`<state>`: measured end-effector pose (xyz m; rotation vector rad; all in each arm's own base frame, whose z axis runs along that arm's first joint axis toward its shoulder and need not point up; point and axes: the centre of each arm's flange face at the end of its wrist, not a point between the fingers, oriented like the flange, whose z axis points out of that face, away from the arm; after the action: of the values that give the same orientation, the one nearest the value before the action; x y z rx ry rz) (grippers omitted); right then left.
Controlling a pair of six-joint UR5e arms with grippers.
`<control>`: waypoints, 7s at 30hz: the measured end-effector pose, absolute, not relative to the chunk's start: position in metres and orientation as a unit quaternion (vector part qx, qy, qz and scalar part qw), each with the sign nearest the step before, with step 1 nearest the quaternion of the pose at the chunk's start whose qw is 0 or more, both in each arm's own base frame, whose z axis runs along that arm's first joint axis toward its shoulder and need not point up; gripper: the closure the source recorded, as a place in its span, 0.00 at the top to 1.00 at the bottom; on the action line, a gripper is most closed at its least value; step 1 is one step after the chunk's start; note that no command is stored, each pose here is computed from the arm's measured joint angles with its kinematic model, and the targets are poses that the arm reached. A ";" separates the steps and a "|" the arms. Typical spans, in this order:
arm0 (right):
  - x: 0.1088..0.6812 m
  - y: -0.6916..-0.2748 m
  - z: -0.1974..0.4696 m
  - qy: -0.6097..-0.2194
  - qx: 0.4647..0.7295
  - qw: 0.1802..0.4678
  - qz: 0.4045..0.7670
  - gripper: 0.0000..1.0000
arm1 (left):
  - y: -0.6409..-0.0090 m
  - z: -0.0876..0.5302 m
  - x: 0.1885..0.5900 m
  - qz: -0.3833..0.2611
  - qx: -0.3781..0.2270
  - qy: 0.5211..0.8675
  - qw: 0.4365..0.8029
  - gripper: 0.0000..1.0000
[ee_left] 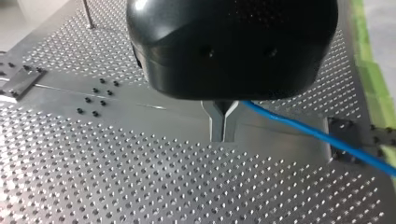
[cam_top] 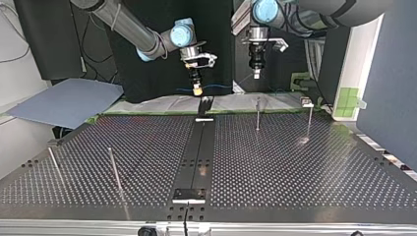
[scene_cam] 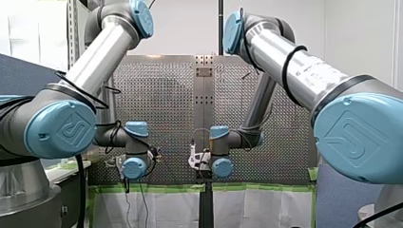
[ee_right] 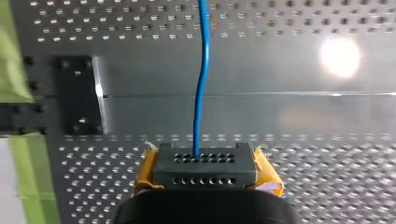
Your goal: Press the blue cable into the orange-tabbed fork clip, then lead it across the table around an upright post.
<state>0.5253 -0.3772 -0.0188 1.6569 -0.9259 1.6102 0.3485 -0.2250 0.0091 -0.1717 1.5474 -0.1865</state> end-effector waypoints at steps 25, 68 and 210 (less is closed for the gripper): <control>0.552 -0.419 -0.012 -0.330 0.629 0.306 0.633 0.00 | -0.165 -0.055 0.431 -0.048 -0.118 0.704 0.699 0.00; 0.547 -0.432 -0.009 -0.336 0.630 0.326 0.620 0.00 | -0.123 -0.050 0.539 -0.038 -0.130 0.708 0.693 0.00; 0.522 -0.473 -0.011 -0.362 0.639 0.337 0.590 0.00 | -0.190 -0.002 0.408 -0.090 0.017 0.744 0.662 1.00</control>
<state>0.5223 -0.4734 -0.0106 1.6646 -0.9429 1.5365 0.4079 -0.1897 -0.0021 0.0383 1.6809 -0.2032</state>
